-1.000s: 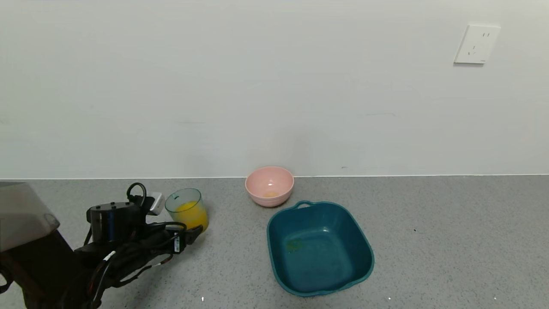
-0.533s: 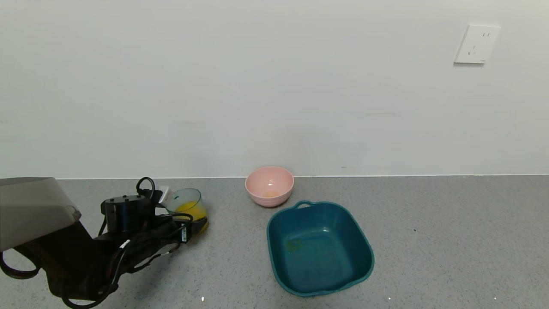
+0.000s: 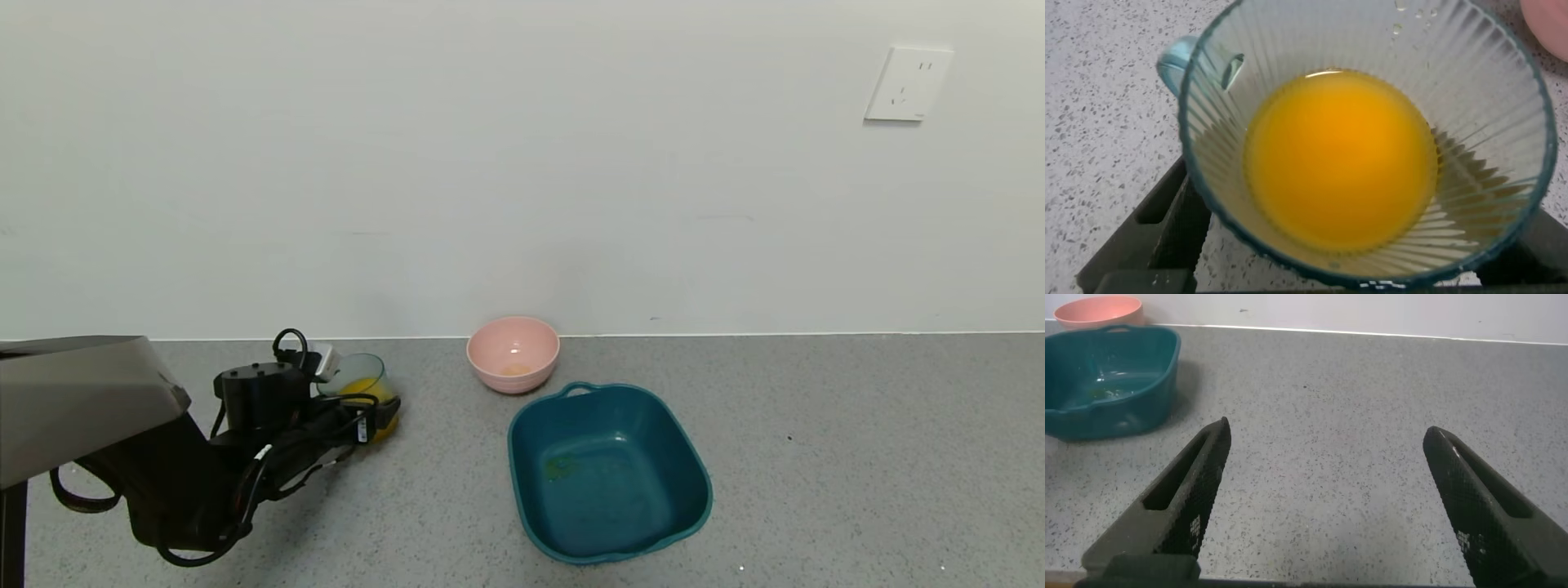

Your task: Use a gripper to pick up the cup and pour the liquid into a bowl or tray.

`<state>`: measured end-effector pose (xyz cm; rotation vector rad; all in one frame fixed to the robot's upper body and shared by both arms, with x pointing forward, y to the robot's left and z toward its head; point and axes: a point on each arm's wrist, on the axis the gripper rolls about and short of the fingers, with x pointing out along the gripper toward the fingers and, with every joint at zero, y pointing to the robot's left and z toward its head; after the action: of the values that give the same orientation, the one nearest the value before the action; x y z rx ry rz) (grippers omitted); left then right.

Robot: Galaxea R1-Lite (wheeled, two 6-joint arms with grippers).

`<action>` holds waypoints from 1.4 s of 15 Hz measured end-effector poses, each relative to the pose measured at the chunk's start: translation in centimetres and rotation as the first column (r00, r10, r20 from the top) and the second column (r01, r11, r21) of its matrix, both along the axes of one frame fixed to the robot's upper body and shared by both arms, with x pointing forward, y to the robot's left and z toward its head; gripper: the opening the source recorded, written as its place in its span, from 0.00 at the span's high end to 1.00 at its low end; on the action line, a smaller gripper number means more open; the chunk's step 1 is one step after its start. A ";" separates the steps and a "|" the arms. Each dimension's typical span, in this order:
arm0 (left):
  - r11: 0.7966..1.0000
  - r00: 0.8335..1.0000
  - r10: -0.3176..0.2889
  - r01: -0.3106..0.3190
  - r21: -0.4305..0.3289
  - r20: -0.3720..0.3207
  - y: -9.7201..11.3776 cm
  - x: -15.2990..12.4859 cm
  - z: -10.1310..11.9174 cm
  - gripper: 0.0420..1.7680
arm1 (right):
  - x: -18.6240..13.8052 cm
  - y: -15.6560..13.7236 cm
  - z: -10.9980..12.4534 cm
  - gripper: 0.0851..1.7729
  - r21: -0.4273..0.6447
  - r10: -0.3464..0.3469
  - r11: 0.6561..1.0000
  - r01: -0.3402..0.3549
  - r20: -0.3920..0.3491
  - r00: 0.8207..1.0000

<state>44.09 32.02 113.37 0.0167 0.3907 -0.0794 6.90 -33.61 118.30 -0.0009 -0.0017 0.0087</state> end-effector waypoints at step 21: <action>1.000 0.999 -0.002 0.001 0.007 0.050 -0.1 0.2 -0.1 0.03 | 0.0 0.0 0.0 0.04 0.000 0.000 1.000 0.000 0.000 1.000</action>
<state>44.32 31.94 113.31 0.0258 0.3406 -0.0790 6.90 -33.62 118.30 -0.0013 -0.0017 0.0083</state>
